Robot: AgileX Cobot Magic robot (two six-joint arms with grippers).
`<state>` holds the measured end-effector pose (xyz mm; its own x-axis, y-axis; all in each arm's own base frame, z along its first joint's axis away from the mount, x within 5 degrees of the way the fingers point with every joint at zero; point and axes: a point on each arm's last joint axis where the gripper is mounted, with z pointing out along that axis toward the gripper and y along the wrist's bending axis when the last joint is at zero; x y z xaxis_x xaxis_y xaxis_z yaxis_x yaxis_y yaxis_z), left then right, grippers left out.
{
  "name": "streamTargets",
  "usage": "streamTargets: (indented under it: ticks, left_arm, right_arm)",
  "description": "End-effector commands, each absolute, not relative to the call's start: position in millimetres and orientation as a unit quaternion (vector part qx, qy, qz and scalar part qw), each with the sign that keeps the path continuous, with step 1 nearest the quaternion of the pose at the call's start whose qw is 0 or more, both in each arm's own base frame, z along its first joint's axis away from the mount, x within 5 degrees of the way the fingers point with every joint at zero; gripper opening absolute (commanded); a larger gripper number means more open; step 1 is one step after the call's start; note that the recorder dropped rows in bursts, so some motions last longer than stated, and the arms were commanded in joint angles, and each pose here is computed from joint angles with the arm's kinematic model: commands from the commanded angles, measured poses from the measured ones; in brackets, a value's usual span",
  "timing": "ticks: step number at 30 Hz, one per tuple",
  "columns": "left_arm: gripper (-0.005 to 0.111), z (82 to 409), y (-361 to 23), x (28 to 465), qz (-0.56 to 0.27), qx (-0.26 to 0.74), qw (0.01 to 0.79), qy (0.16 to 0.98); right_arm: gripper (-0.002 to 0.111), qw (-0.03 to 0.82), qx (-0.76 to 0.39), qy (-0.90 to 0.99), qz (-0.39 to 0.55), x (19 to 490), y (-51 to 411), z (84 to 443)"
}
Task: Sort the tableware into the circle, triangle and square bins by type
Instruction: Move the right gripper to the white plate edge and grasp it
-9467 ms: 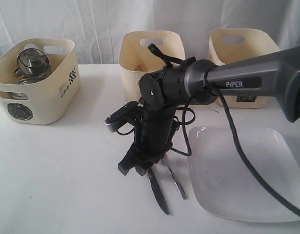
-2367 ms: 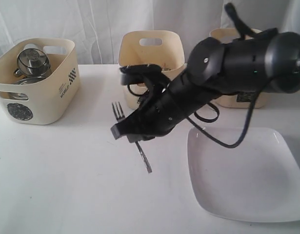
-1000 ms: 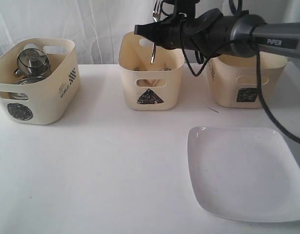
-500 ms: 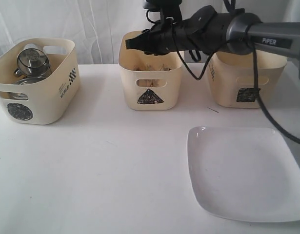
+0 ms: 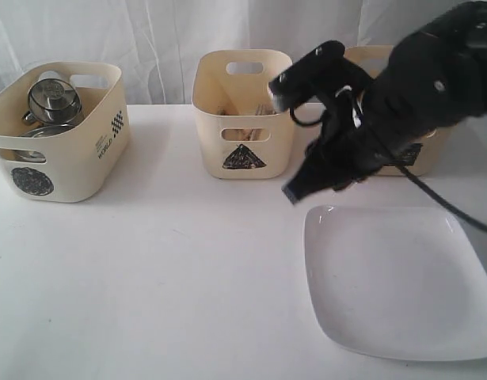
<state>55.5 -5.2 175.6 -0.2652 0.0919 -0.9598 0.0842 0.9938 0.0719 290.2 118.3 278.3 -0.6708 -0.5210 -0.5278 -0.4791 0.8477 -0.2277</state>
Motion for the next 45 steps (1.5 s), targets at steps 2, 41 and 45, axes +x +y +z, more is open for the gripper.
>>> streamTargets:
  ticks: [2, 41, 45]
  left_arm:
    - [0.000, 175, -5, 55, -0.001, 0.052, 0.605, 0.794]
    - [0.000, 175, -5, 55, -0.001, 0.052, 0.605, 0.794]
    - [0.000, 175, -5, 55, -0.001, 0.052, 0.605, 0.794]
  right_arm:
    - [0.045, 0.220, -0.370, 0.890, -0.151, 212, 128, 277]
    - [0.054, 0.147, -0.428, 0.855, -0.252, 168, 199, 142]
    - [0.054, 0.141, -0.426, 0.858, -0.249, 173, 199, 135]
